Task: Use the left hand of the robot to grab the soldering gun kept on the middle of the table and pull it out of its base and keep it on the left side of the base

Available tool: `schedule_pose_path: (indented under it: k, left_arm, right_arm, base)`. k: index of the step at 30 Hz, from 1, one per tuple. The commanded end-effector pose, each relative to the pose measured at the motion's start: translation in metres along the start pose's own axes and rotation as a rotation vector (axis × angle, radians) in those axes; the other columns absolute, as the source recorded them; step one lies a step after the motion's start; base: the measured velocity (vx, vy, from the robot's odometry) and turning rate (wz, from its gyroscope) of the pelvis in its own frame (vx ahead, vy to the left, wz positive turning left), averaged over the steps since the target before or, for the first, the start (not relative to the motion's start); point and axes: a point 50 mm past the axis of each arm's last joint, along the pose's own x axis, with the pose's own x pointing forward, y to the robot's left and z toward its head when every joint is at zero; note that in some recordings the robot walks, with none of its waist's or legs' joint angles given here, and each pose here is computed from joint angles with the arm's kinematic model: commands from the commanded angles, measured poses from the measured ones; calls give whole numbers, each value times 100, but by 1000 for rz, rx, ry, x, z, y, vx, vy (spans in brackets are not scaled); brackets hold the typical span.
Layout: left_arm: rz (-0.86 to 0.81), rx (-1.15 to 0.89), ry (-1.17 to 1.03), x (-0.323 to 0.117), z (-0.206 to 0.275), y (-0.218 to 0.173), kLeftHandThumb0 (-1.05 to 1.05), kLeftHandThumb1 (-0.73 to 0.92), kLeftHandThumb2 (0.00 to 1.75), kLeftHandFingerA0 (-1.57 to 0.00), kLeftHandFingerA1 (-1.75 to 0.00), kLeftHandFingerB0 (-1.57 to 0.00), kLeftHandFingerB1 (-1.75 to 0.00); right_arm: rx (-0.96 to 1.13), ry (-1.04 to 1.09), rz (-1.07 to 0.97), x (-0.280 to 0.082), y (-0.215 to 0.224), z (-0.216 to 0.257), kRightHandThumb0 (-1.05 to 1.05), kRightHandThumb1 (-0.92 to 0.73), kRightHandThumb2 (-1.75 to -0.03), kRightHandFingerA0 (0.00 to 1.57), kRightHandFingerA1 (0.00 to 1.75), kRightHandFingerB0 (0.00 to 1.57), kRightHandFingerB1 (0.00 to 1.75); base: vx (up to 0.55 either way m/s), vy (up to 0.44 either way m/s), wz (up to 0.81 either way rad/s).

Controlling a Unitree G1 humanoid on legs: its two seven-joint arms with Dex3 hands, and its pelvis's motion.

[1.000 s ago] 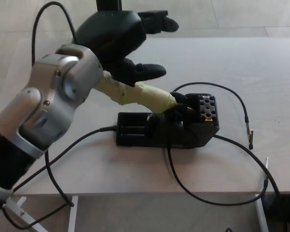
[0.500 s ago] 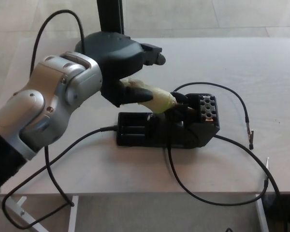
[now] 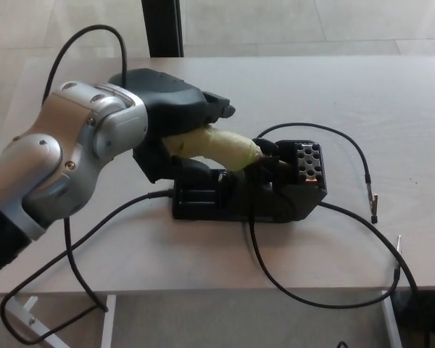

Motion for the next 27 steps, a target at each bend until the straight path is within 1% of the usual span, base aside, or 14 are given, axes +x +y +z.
schedule_pose_path:
  k: [1,3,4,6,8,11,12,15,16,17,21,22,23,27]
  left_arm:
    - [-253,-66,150,-7,-16,-12,-56,68,61,-116,-78,-8,-36]
    - [-116,-80,115,-5,-15,-16,-24,70,67,-104,-110,-39,-51]
    - [-13,-74,67,-5,-14,-19,-19,71,81,-85,-143,-56,-59]
    - [129,-49,-7,-6,-13,-21,-9,58,100,-89,-140,-89,-78]
    - [241,-26,-53,-8,-12,-21,-12,51,94,-91,-175,-78,-149]
    - [297,-26,-67,-8,-11,-22,-16,55,87,-92,-175,-79,-150]
    - [387,-15,-63,-10,-10,-24,-23,50,100,-123,-142,-99,-126]
    - [458,-25,-80,-11,-10,-28,-26,47,93,-123,-139,-95,-117]
    - [484,-22,-79,-12,-10,-28,-18,60,80,-94,-175,-68,-152]
    - [507,-27,-73,-14,-10,-27,-24,48,94,-121,-140,-93,-123]
    - [517,-48,-54,-16,-14,-24,-23,54,97,-117,-140,-89,-123]
    - [522,-49,-50,-18,-18,-23,-14,61,87,-90,-175,-62,-165]
    - [514,-39,-38,-19,-20,-22,-23,49,97,-120,-139,-95,-123]
    - [508,-37,-29,-20,-25,-20,-23,49,100,-121,-138,-96,-122]
  right_arm:
    - [0,-43,-24,-1,-15,15,-59,-51,-83,26,58,22,44]
    - [1,-45,-24,-1,-15,16,-54,-66,-60,29,54,28,31]
    - [-9,-44,-29,-1,-15,17,-59,-51,-84,28,58,22,45]
    - [-20,-44,-40,-1,-15,16,-55,-64,-58,32,55,30,32]
    - [-22,-48,-53,-1,-15,14,-54,-63,-59,37,57,31,33]
    - [3,-50,-61,-1,-16,14,-53,-64,-59,37,57,32,33]
    - [-11,-61,-71,-2,-16,14,-51,-66,-59,39,58,32,34]
    - [-8,-62,-80,-2,-17,13,-50,-65,-59,40,58,34,34]
    - [-6,-61,-84,-2,-17,13,-49,-65,-59,43,56,34,35]
    - [-8,-59,-89,-2,-18,13,-49,-65,-59,45,56,35,35]
    - [-3,-54,-95,-3,-18,11,-49,-67,-60,48,56,36,35]
    - [5,-52,-97,-2,-18,11,-52,-52,-88,47,64,29,49]
    - [0,-51,-98,-2,-18,11,-53,-52,-87,47,64,29,49]
    - [18,-58,-101,-3,-19,12,-52,-52,-86,49,64,30,49]
  base:
    - [0,0,0]
    - [0,0,0]
    - [0,0,0]
    - [0,0,0]
    - [0,0,0]
    - [0,0,0]
    - [0,0,0]
    - [0,0,0]
    - [0,0,0]
    - [0,0,0]
    - [0,0,0]
    - [0,0,0]
    - [0,0,0]
    - [0,0,0]
